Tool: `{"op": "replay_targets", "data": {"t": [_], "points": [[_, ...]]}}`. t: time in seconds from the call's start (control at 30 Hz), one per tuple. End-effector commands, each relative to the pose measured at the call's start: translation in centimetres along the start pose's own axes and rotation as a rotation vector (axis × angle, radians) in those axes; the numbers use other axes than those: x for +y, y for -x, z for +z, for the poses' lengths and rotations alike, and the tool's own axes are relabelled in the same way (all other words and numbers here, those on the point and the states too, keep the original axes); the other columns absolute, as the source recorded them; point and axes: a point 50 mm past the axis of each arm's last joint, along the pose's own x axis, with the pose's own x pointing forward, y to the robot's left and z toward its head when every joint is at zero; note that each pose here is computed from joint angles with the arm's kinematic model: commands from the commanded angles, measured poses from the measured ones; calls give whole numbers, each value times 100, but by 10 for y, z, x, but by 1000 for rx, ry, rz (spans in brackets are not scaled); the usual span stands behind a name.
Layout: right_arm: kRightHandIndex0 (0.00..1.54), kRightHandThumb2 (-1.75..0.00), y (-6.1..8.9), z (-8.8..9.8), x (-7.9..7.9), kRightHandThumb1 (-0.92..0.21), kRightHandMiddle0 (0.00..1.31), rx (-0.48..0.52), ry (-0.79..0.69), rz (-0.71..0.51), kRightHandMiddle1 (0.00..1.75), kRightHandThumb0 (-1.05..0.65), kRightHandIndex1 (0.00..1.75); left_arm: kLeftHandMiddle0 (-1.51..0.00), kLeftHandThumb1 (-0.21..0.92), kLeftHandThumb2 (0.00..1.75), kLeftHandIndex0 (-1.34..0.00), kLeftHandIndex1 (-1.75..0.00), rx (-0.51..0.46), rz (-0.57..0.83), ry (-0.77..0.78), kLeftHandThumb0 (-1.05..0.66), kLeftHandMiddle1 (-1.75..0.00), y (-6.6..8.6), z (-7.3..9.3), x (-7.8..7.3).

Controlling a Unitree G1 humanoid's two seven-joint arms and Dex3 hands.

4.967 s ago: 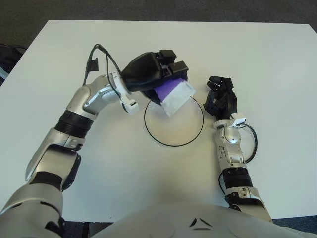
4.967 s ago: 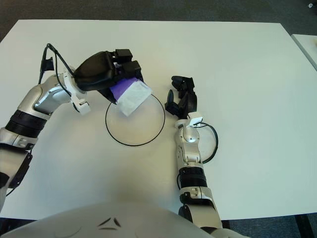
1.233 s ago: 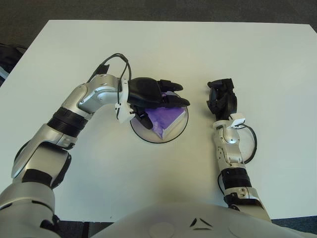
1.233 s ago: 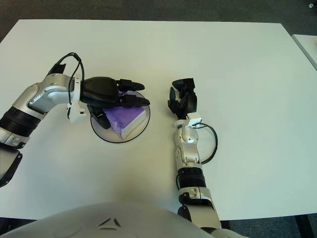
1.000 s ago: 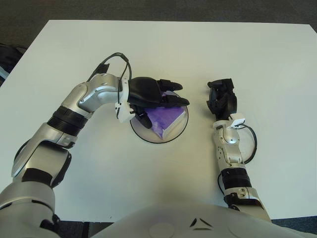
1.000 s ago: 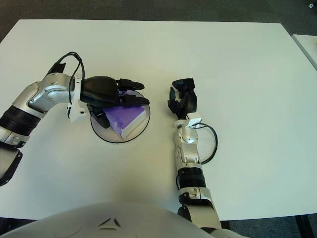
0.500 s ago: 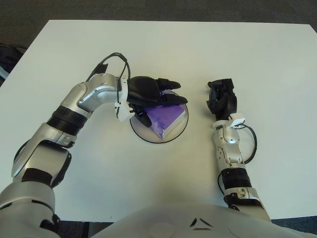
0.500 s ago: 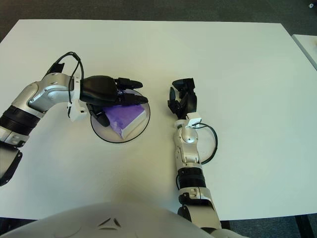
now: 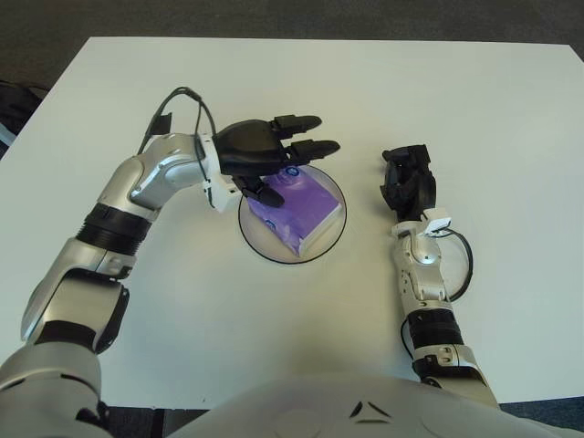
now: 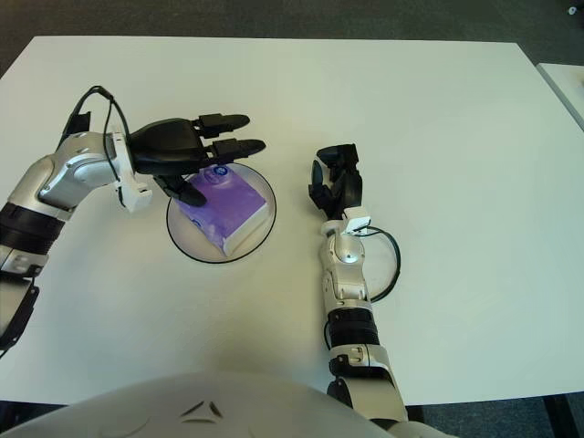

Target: Put the tissue paper into the plate.

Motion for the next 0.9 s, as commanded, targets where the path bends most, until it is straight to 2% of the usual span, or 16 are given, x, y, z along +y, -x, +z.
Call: {"op": "replay_targets", "data": {"t": [0.0, 0.17, 0.33, 0.47, 0.87], "points": [[27, -52, 35, -52, -17, -92, 18, 303, 27, -50, 175, -35, 98, 0, 92, 102, 0, 0, 36, 134, 93, -105, 0, 5, -3, -9], [28, -52, 35, -53, -17, -92, 18, 305, 28, -47, 175, -35, 99, 0, 92, 102, 0, 0, 48, 238, 164, -104, 0, 9, -3, -11], [29, -52, 35, -53, -17, -92, 18, 303, 30, -48, 175, -35, 99, 0, 92, 100, 0, 0, 76, 305, 301, -103, 0, 16, -5, -16], [29, -52, 34, -53, -17, -92, 18, 304, 32, -52, 175, -35, 99, 0, 92, 100, 0, 0, 127, 326, 405, -100, 0, 28, -18, -36], [29, -52, 34, -53, -18, -92, 18, 311, 33, -58, 175, -35, 99, 0, 92, 100, 0, 0, 53, 505, 568, -91, 0, 30, -25, -39]]}}
